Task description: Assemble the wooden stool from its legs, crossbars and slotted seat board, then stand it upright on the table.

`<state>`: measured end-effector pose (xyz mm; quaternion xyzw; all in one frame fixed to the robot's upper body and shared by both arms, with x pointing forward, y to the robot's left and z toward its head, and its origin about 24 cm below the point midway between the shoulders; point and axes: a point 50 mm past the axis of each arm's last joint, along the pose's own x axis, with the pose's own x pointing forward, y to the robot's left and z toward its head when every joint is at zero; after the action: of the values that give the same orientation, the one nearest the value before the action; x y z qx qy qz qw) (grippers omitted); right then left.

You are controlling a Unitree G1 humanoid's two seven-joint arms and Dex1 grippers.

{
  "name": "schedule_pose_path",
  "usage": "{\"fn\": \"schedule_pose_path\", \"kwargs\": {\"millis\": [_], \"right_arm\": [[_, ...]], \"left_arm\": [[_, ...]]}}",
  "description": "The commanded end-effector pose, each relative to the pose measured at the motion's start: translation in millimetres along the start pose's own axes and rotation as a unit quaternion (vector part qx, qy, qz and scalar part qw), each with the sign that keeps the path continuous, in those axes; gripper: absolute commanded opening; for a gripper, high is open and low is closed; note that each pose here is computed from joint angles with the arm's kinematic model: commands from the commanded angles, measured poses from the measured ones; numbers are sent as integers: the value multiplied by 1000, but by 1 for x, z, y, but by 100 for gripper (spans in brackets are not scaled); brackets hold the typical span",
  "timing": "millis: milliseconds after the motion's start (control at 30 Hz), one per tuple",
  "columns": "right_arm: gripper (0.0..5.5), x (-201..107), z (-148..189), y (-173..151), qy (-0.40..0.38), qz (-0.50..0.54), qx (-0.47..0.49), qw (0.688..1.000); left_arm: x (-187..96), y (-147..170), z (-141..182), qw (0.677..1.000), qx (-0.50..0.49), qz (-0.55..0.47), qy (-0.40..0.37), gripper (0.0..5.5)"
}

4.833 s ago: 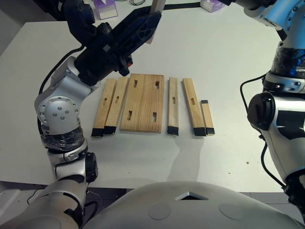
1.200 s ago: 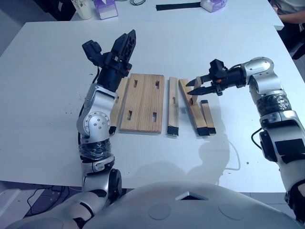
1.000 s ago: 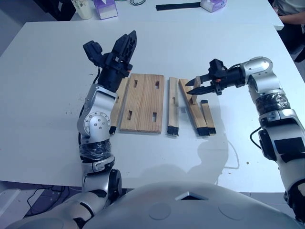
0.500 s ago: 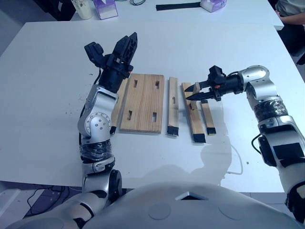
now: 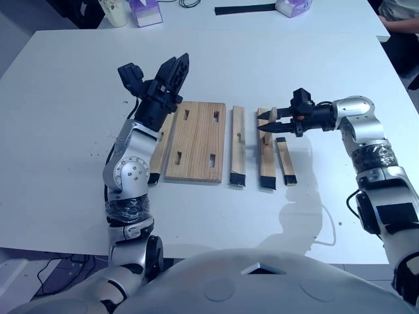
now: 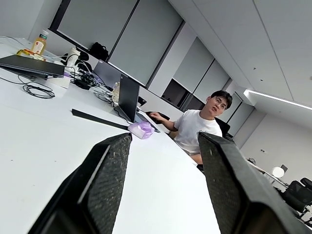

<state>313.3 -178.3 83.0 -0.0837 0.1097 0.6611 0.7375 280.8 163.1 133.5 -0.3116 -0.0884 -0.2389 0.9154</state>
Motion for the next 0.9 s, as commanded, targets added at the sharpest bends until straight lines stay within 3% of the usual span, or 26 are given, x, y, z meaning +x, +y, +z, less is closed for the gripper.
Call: {"fn": "schedule_pose_path", "kwargs": {"millis": [33,900], "right_arm": [[130,1,-45,16,47,-19,102,993],[130,-6,-44,20,17,-39,92,995]], "left_arm": [[7,-1,9,1000,9,-15,-2,252],[5,6,11,1000,16,-1,-13,252]]}}
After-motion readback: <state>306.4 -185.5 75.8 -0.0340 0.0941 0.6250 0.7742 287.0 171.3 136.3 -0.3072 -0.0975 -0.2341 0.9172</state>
